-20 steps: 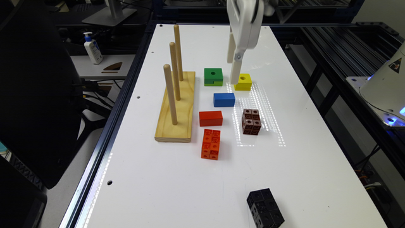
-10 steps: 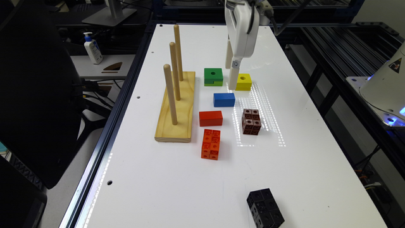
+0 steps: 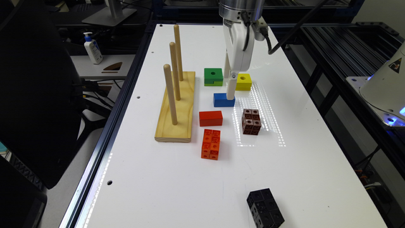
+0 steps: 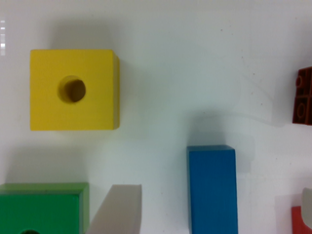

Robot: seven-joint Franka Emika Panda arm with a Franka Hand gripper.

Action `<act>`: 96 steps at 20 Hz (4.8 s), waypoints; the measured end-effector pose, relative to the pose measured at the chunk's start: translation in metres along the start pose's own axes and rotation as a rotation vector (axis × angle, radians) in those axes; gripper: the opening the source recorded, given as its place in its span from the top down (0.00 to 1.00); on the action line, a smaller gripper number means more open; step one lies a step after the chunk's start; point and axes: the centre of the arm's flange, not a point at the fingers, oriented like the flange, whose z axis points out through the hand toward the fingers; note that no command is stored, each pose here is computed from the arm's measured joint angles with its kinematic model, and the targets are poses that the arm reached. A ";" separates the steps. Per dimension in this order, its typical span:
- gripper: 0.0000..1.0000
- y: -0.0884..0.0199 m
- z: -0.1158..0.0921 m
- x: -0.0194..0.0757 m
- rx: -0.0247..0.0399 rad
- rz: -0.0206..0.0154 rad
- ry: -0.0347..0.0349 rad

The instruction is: Pick up narrow blue stick.

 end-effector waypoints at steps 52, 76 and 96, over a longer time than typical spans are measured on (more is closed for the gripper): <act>1.00 -0.021 0.060 0.0100 0.0117 0.0006 -0.0113; 1.00 -0.022 0.027 0.0122 0.0099 0.0000 -0.0051; 1.00 -0.023 -0.019 0.0129 0.0104 -0.0023 0.0056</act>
